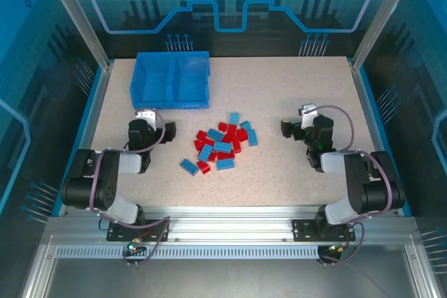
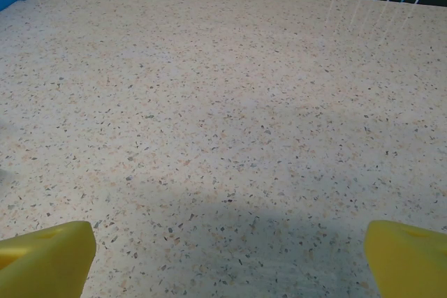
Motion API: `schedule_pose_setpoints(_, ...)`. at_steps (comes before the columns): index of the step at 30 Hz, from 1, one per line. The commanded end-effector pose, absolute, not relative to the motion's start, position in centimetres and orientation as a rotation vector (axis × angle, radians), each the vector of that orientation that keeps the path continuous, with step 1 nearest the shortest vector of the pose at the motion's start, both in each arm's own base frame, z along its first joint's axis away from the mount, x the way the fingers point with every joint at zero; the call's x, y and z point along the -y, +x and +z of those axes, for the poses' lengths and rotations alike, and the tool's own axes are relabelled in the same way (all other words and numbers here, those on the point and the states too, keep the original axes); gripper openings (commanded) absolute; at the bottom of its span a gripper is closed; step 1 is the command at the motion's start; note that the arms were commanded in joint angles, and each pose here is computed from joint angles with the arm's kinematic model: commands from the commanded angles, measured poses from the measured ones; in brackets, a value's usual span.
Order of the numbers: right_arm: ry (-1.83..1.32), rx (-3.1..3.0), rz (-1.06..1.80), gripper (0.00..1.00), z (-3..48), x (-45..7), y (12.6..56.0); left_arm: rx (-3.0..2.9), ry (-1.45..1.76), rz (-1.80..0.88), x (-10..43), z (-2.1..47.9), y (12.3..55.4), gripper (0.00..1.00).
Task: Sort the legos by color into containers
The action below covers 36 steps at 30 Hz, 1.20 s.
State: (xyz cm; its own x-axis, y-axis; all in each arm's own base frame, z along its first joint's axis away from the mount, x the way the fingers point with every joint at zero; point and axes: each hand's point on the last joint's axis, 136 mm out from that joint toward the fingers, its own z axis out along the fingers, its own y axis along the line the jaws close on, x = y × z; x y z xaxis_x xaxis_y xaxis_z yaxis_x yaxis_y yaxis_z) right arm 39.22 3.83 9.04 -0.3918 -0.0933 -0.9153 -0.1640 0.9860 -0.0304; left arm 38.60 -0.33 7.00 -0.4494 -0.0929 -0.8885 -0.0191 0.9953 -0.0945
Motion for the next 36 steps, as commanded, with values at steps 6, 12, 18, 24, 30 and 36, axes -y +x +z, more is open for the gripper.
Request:
schedule_pose_setpoints(6,-0.184,-1.969,0.068,1.00,9.3,-3.4,39.7,-1.975,-0.069,-0.114,0.6,8.9,39.7,0.99)
schedule_pose_setpoints(12,-0.185,-1.969,0.066,1.00,9.3,-3.4,39.7,-1.974,-0.068,-0.115,0.6,9.0,39.7,0.99)
schedule_pose_setpoints(18,-0.186,-1.982,0.069,1.00,9.6,-3.4,39.8,-1.974,-0.068,-0.115,0.6,9.0,39.7,0.99)
schedule_pose_setpoints(24,0.093,-2.057,-0.069,1.00,13.9,-0.4,38.7,-1.970,-0.066,-0.111,0.6,9.0,39.7,0.99)
schedule_pose_setpoints(30,0.191,-2.209,0.338,1.00,18.2,-6.1,32.4,-1.945,-0.066,-0.006,0.8,10.6,39.1,0.99)
schedule_pose_setpoints(36,0.038,-2.306,0.558,1.00,20.1,-13.4,28.1,-1.961,-0.317,0.062,-1.4,16.3,36.1,0.99)
